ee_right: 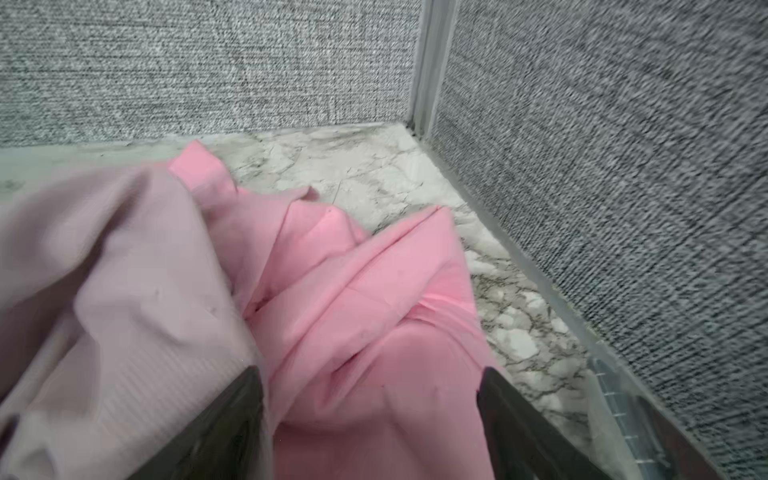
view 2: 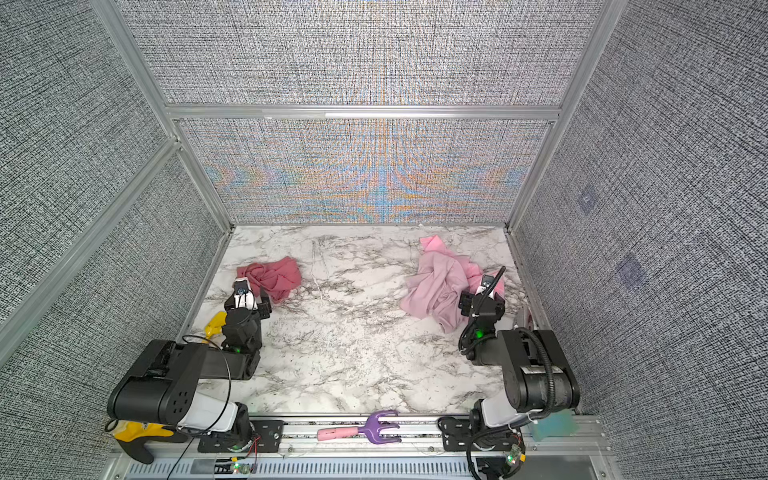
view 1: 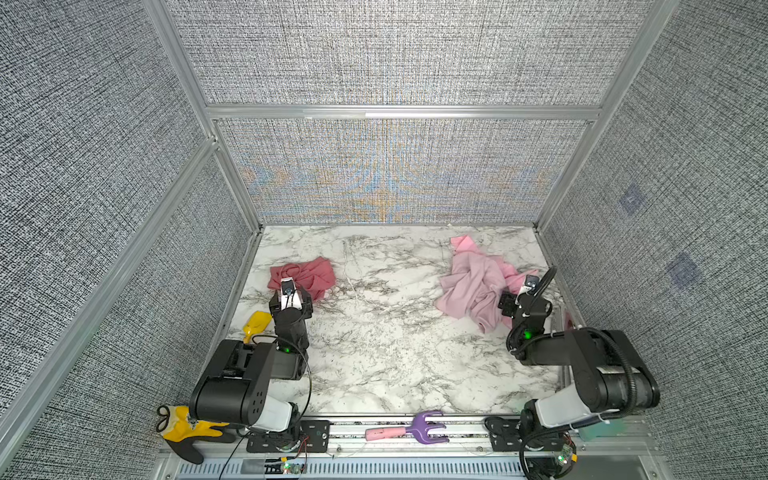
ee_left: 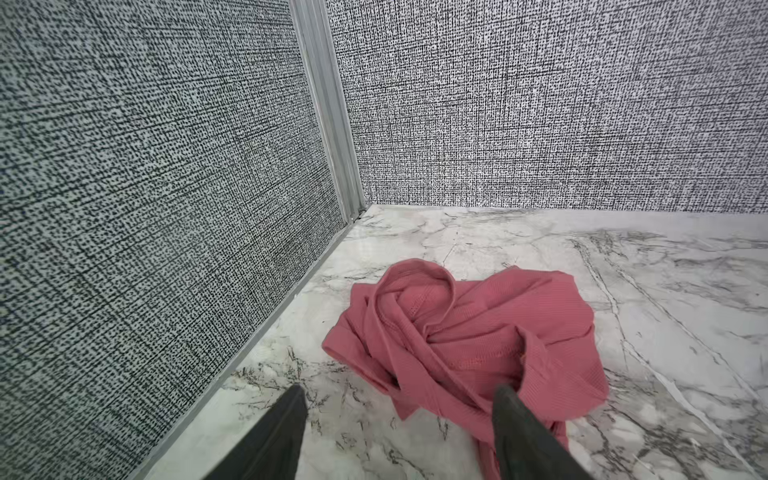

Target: Pick out a specific cloth from the pile

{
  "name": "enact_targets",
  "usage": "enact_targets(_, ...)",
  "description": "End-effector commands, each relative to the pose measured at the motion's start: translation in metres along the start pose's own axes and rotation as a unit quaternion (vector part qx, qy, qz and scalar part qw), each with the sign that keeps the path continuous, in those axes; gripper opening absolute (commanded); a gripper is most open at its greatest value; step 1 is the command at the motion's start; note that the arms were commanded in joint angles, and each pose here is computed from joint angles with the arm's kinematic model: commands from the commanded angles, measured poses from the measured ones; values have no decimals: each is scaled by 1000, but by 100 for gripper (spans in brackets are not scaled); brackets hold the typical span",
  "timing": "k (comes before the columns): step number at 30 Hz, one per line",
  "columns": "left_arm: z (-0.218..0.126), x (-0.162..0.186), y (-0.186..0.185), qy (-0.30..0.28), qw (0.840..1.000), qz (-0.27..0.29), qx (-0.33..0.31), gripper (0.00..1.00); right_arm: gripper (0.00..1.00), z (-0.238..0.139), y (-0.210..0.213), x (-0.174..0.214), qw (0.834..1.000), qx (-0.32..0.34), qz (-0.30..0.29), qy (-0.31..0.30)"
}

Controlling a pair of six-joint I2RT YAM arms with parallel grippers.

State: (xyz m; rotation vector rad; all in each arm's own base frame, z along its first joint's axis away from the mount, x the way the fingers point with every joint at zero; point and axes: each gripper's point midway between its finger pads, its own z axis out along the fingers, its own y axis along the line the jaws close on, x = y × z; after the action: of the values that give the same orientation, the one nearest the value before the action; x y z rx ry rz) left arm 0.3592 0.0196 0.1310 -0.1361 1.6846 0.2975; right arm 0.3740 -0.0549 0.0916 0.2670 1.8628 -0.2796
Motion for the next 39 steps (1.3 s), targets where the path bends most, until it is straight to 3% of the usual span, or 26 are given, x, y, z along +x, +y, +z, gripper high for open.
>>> enact_targets(1,0,-9,-2,-19,1000,-5,7,73,83,0,10,-10,999,-35,19,-19)
enact_targets(16,-15,-3,2,-38,999,-26,25,75,88,0,10,-10,999,-38,21,-21)
enact_targets(19,-20,-10,-2,-70,997,-12,41,75,88,0,10,-10,999,-38,21,-21)
enact_targets(23,-6,-2,-6,-34,998,-14,48,75,90,0,9,-10,999,-38,22,-21)
enact_targets(27,2,2,-8,-18,998,-20,65,88,98,0,9,-10,999,-38,21,-21)
enact_targets(33,1,1,-8,-20,997,-19,65,90,99,0,9,-11,999,-36,19,-22)
enact_targets(35,1,1,-7,-21,998,-19,64,99,99,0,9,-10,999,-36,19,-21)
enact_targets(39,1,0,-7,-23,997,-20,65,99,99,0,9,-10,999,-36,19,-21)
